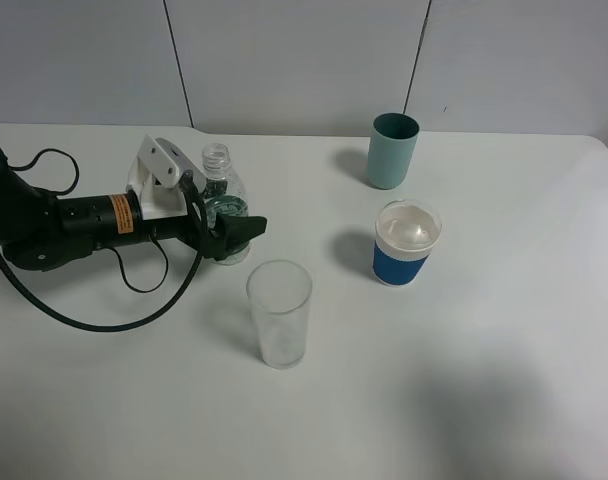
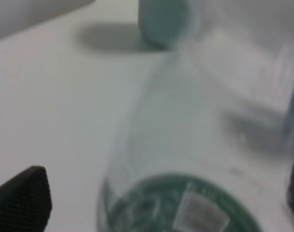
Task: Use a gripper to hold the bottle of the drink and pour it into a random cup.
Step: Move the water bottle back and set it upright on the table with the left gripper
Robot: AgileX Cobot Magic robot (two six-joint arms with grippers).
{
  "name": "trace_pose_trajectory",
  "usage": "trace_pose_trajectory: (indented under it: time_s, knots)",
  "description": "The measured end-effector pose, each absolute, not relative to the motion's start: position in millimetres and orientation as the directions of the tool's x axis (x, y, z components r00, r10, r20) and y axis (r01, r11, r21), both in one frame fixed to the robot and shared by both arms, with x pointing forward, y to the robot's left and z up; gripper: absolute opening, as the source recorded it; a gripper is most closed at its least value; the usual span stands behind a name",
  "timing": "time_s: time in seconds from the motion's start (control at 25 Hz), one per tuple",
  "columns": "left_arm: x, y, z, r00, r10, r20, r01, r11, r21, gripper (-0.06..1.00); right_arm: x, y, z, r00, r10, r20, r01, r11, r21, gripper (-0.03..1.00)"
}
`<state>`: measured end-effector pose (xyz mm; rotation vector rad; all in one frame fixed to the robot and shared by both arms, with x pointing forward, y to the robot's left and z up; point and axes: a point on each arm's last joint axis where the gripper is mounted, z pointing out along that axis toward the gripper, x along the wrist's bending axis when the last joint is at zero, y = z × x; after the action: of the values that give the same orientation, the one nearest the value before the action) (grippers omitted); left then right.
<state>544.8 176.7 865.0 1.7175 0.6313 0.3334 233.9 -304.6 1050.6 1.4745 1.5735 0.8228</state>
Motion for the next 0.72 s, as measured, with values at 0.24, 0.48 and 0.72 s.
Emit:
trace_pose_trajectory:
  time_s: [0.24,0.48,0.72]
  knots:
    - [526.1,180.1,889.8,0.787,0.609,-0.098,0.220,-0.128,0.967,0.99,233.9,-304.6,1050.6,0.010,0.992,-0.124,0.464,0.105,0.879,0.74]
    - [492.9,191.6,913.1,0.747,0.658,-0.094,0.226,-0.118,0.967,0.99,233.9,-304.6,1050.6,0.010,0.992,-0.124,0.464,0.105,0.879,0.74]
    - [469.6,200.3,944.3,0.719,0.692,-0.054,0.185,-0.116,0.976,0.99,233.9,-304.6,1050.6,0.010,0.992,-0.124,0.464,0.105,0.879,0.74]
